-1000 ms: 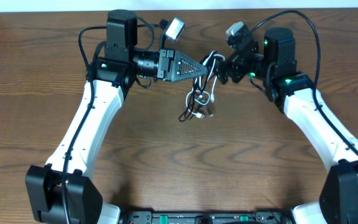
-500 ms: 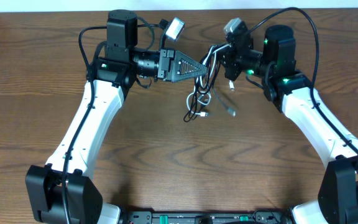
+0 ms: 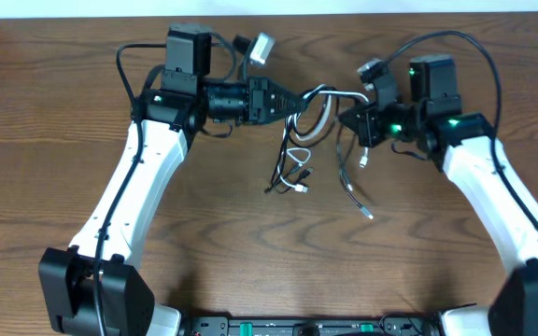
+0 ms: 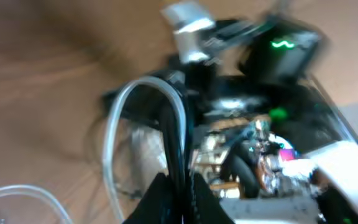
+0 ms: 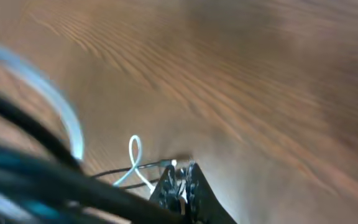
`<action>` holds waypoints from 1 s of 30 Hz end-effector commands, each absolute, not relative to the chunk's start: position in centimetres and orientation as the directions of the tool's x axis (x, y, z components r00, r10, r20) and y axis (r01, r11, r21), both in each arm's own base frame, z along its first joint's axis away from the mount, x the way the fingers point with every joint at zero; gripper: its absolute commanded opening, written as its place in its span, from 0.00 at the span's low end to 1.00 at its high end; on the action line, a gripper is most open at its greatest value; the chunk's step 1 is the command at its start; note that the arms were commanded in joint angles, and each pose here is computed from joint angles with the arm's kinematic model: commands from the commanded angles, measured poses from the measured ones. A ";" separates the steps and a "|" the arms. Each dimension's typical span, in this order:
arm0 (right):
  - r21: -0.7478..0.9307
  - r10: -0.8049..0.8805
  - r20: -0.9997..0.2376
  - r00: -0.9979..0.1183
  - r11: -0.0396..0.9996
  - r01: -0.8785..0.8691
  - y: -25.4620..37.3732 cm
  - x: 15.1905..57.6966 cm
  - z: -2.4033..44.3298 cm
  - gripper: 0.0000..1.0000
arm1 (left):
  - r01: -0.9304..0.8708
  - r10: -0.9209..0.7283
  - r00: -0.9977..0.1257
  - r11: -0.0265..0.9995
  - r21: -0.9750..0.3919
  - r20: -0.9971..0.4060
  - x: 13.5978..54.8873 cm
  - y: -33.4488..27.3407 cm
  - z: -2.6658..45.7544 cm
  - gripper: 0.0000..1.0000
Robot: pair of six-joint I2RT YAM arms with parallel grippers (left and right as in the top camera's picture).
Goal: Untangle cables
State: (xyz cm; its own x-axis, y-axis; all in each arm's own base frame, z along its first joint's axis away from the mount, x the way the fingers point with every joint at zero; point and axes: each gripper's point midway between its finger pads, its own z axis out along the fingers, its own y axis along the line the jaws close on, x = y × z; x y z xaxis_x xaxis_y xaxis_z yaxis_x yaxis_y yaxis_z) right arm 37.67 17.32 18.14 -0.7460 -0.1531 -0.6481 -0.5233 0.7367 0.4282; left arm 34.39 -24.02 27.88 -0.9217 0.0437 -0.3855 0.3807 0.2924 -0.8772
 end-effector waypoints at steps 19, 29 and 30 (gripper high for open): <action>0.300 -0.288 -0.591 -0.754 0.789 -0.536 16.1 31.0 20.1 0.01 | 0.385 0.075 -0.898 0.611 -0.691 -0.434 35.3 -20.6 22.6 0.47; 0.309 -0.333 -0.596 -0.730 0.745 -0.592 16.7 30.2 20.1 0.01 | 0.376 0.093 -0.903 0.643 -0.667 -0.420 35.7 -20.3 20.9 0.48; 0.308 -0.336 -0.600 -0.726 0.740 -0.597 16.8 30.2 20.2 0.01 | 0.371 0.095 -0.907 0.644 -0.669 -0.411 35.8 -20.3 20.5 0.48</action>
State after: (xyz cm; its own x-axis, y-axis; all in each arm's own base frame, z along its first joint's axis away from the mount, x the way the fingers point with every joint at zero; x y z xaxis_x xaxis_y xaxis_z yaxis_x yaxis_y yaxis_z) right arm 30.57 15.89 19.70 -0.7580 -0.3064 -0.5758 -0.5454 0.7820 0.3018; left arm 35.22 -20.47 21.30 -0.9094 0.0826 -0.4076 0.3636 0.6335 -0.6830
